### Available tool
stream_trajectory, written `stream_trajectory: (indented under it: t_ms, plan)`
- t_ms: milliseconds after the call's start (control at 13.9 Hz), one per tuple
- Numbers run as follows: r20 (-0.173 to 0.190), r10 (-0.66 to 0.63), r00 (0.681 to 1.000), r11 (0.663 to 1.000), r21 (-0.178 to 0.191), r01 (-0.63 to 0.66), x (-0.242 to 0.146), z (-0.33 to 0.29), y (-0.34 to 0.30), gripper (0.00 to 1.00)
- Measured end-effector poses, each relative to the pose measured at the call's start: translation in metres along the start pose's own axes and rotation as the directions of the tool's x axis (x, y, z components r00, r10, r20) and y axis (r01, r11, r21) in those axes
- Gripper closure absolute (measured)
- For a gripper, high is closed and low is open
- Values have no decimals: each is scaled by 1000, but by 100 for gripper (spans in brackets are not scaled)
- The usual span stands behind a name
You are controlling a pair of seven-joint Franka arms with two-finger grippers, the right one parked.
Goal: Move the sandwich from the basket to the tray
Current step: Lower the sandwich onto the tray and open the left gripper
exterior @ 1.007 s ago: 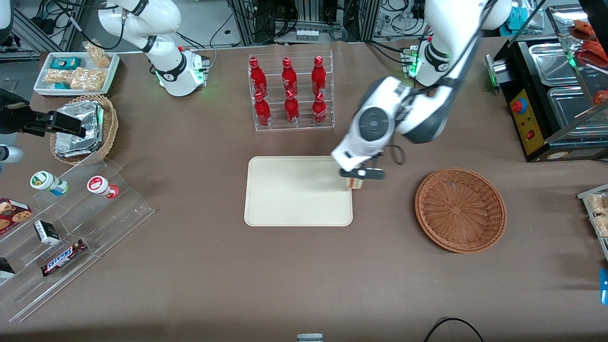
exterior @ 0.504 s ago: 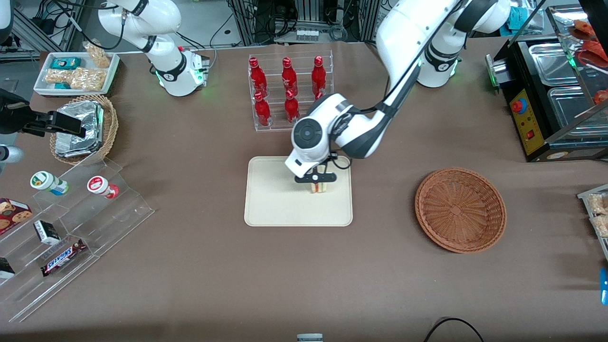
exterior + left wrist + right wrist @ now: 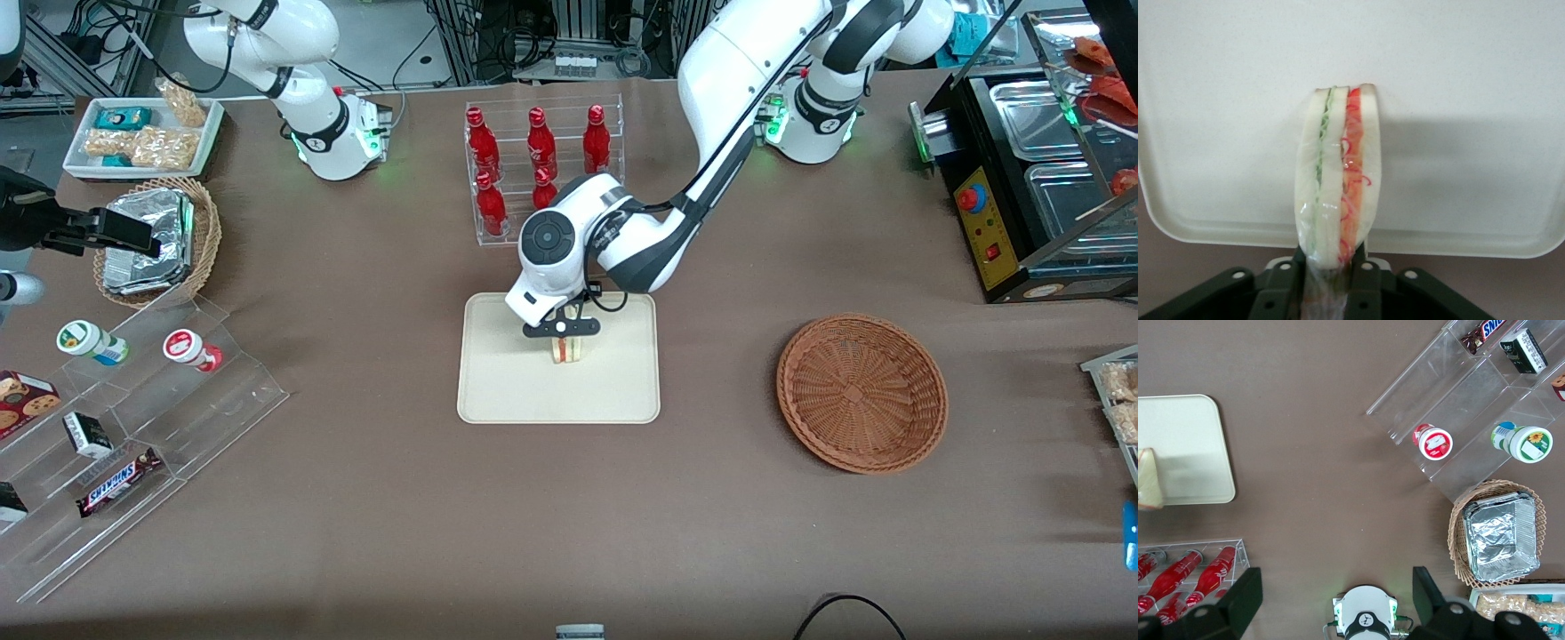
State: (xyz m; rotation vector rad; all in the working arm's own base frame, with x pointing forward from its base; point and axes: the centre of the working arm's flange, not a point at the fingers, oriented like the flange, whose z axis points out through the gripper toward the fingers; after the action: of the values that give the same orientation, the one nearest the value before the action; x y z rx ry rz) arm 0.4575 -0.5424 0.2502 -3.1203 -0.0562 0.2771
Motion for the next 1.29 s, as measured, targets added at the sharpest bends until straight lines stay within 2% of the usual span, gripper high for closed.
stream_trajectory:
  t_ms: [288, 432, 504, 647, 791, 1007, 1151, 1295]
  plan:
    - [-16, -22, 1000, 1000, -14, 22, 11, -5, -2, 26]
    - [-36, -47, 998, 998, -35, 45, 24, -20, -7, 6]
    - [-50, -64, 997, 997, -53, 61, 33, -35, -13, 0]
    - [-78, -107, 991, 991, -88, 100, 53, -75, -36, 0]
    - [-82, -147, 986, 986, -87, 140, 64, -123, -67, 0]
    - [-49, -152, 987, 988, -26, 151, 63, -192, -127, 0]
    - [-14, -119, 993, 993, 17, 120, 63, -234, -182, 0]
    - [24, -89, 996, 995, 42, 88, 65, -272, -247, 0]
